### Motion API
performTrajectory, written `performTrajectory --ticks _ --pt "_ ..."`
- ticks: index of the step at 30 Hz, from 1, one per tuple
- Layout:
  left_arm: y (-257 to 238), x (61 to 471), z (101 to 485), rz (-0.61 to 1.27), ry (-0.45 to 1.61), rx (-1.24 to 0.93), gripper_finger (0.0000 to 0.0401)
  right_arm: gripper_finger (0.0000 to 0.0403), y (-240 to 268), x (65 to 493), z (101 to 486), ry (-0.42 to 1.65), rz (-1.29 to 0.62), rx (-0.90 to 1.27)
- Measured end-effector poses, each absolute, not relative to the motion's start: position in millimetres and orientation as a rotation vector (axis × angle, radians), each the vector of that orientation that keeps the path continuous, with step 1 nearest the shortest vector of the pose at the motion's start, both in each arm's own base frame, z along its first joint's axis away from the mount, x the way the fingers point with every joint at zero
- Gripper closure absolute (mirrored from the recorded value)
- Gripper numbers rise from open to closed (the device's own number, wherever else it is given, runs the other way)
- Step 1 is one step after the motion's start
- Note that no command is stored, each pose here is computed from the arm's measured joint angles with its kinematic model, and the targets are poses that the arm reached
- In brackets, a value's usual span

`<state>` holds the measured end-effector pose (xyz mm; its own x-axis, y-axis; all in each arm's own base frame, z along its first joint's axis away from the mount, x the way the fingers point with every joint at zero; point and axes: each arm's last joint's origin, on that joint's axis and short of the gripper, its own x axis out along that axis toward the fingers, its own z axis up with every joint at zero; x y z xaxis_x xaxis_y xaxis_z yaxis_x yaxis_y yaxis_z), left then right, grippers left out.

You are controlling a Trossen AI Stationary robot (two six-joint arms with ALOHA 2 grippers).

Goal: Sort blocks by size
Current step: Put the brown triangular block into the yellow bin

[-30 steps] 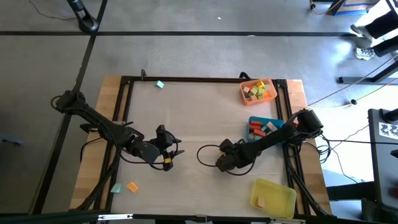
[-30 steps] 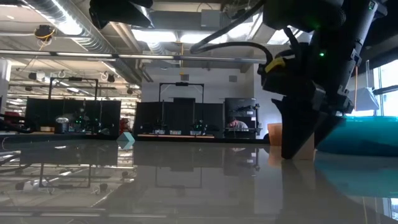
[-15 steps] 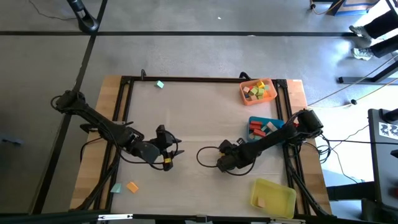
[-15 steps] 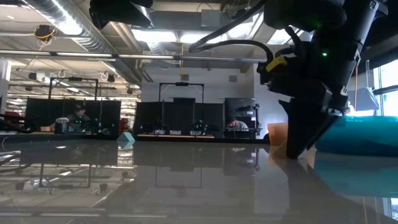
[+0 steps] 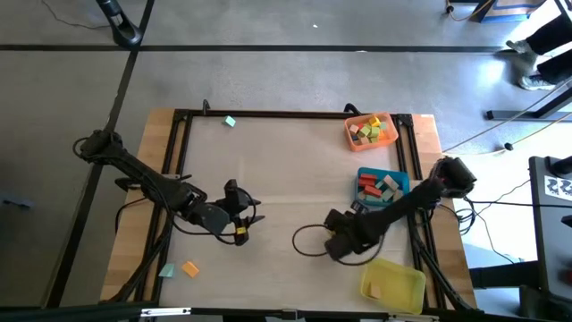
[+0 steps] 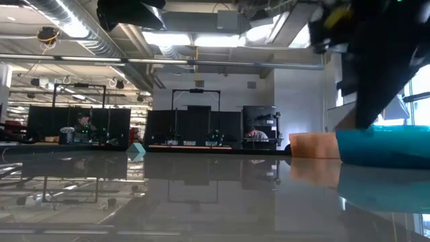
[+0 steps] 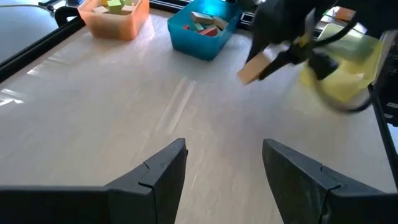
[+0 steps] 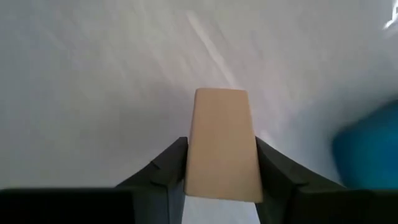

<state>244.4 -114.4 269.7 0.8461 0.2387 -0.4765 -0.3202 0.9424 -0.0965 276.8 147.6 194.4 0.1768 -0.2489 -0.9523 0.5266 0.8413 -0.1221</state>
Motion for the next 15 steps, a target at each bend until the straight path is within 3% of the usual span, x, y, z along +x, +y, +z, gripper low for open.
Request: performTrajectory --ticks 15 --pt "-114.1 244.5 269.7 0.296 0.480 -0.168 0.0203 0.0263 202.2 206.8 261.2 1.191 -0.375 0.360"
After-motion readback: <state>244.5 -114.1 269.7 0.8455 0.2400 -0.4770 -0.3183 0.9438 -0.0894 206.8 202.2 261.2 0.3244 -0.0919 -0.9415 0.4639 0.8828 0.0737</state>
